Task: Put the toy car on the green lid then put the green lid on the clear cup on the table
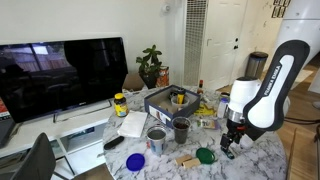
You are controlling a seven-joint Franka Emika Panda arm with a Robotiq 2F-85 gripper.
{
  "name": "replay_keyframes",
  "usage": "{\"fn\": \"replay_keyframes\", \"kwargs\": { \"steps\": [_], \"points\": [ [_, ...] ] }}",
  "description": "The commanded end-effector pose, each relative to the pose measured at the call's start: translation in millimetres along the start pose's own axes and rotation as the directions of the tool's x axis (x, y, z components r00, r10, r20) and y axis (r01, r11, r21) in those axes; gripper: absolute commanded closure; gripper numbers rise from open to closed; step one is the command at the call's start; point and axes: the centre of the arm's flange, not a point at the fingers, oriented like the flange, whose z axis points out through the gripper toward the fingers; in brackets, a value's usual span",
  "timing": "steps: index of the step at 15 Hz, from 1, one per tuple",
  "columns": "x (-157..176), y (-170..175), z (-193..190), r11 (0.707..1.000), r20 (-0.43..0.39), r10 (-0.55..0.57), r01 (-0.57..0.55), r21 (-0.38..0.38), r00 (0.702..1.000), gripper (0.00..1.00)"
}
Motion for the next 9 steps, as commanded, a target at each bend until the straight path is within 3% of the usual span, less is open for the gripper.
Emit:
{"fn": "replay_keyframes", "kwargs": {
  "steps": [1, 4, 6, 9],
  "points": [
    [4.7, 3.9, 21.7, 0.999, -0.035, 0.051, -0.052, -0.014, 0.998, 0.0],
    [8.5, 4.4, 27.9, 0.997, -0.044, 0.081, -0.081, -0.009, 0.996, 0.02],
    [9.2, 3.7, 32.3, 0.995, -0.046, 0.098, -0.098, -0.006, 0.994, 0.15],
    [12.5, 1.8, 35.5, 0.993, -0.045, 0.114, -0.114, 0.001, 0.992, 0.47]
  ]
}}
